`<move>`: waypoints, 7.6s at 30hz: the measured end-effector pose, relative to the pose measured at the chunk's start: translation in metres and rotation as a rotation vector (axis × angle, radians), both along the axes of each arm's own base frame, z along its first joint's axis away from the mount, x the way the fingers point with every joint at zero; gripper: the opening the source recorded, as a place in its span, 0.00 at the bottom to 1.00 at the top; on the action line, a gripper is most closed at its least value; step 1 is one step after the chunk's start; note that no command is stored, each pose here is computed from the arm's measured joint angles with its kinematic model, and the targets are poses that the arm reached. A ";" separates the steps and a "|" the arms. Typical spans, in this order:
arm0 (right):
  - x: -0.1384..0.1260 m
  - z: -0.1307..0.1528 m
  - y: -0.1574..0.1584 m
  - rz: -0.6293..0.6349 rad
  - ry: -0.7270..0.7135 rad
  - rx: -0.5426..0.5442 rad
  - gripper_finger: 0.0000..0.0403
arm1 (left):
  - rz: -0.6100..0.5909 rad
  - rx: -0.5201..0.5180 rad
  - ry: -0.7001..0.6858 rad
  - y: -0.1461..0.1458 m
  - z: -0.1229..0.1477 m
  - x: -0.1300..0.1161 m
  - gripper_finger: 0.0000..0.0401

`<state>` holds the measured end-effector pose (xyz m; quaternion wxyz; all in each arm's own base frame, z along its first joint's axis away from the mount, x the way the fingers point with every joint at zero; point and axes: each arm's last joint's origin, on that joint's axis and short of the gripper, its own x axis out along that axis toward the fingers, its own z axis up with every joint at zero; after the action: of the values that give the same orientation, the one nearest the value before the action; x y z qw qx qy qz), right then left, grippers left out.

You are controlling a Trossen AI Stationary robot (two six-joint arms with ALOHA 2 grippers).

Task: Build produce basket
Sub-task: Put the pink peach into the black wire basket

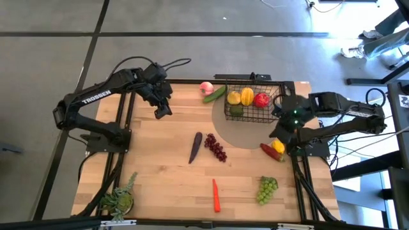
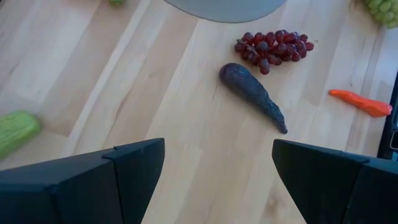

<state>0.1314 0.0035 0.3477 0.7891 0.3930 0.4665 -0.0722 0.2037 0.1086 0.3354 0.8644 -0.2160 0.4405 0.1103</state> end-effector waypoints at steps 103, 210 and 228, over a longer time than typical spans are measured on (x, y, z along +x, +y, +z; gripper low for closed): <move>0.009 -0.011 -0.005 -0.118 0.136 -0.244 0.00 | -0.105 0.724 0.081 0.116 -0.151 0.140 0.47; 0.013 -0.010 -0.007 -0.145 0.103 -0.289 0.00 | -0.215 0.724 0.085 0.139 -0.164 0.128 0.10; 0.013 -0.010 -0.007 -0.146 0.098 -0.288 0.00 | -0.190 0.742 0.110 0.142 -0.167 0.128 0.10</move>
<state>0.1442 -0.0033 0.3382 0.8062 0.3046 0.4597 -0.2145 0.3315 0.2504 0.1683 0.8651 0.1594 0.4347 0.1929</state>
